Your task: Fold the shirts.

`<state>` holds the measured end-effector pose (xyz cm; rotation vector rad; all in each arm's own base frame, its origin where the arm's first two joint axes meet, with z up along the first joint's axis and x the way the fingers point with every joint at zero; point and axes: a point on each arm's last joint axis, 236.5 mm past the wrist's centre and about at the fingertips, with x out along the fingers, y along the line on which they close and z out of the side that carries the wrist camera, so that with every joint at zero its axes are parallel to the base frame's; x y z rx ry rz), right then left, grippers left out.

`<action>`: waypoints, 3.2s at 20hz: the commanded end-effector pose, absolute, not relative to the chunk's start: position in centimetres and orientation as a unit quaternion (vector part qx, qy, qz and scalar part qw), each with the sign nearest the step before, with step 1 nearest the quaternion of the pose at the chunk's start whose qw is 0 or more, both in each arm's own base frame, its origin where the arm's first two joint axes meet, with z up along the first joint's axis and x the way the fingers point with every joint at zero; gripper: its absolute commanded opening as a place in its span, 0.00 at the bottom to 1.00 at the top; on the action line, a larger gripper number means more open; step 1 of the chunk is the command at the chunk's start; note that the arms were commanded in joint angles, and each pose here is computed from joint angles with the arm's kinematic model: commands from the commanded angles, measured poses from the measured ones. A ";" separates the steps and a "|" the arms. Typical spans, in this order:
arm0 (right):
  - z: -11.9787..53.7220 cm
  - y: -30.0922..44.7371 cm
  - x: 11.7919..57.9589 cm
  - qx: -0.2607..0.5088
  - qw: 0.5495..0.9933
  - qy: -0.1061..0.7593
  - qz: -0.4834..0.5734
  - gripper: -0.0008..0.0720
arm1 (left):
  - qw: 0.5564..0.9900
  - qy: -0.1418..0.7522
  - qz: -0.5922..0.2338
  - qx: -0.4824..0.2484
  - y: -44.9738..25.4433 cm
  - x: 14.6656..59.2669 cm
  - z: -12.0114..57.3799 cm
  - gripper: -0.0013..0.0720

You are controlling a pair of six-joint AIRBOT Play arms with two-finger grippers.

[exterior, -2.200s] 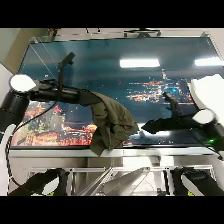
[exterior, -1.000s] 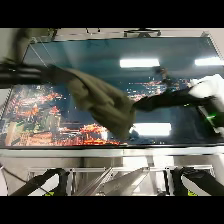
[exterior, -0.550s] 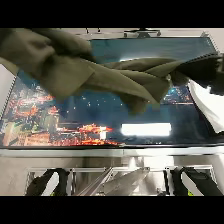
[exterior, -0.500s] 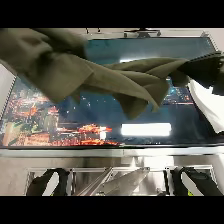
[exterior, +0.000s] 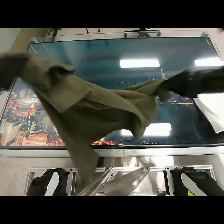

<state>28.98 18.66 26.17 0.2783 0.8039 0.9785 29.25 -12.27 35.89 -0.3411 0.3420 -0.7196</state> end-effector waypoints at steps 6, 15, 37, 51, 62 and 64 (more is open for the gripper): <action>3.2 15.7 38.6 0.244 0.773 0.519 0.270 0.04 | 0.840 0.370 -0.339 -0.206 -15.8 43.0 8.7 0.06; 4.1 8.3 45.1 0.252 0.806 0.482 0.234 0.80 | 0.755 0.473 -0.374 -0.258 -10.1 46.6 8.1 0.48; -9.7 15.6 30.0 0.294 0.707 0.608 0.207 0.80 | 0.647 0.702 -0.180 -0.236 -8.4 25.7 -12.7 0.49; -4.8 22.9 31.7 0.372 0.665 0.557 0.330 0.03 | 0.676 0.667 -0.267 -0.161 -12.8 31.7 -6.8 0.06; 37.0 16.0 28.4 0.254 0.823 0.167 0.480 0.03 | 0.879 0.163 -0.427 -0.138 -14.4 29.8 39.4 0.06; 42.9 13.8 26.0 0.206 0.870 0.092 0.438 0.03 | 0.928 0.048 -0.365 -0.048 -12.8 25.3 47.4 0.06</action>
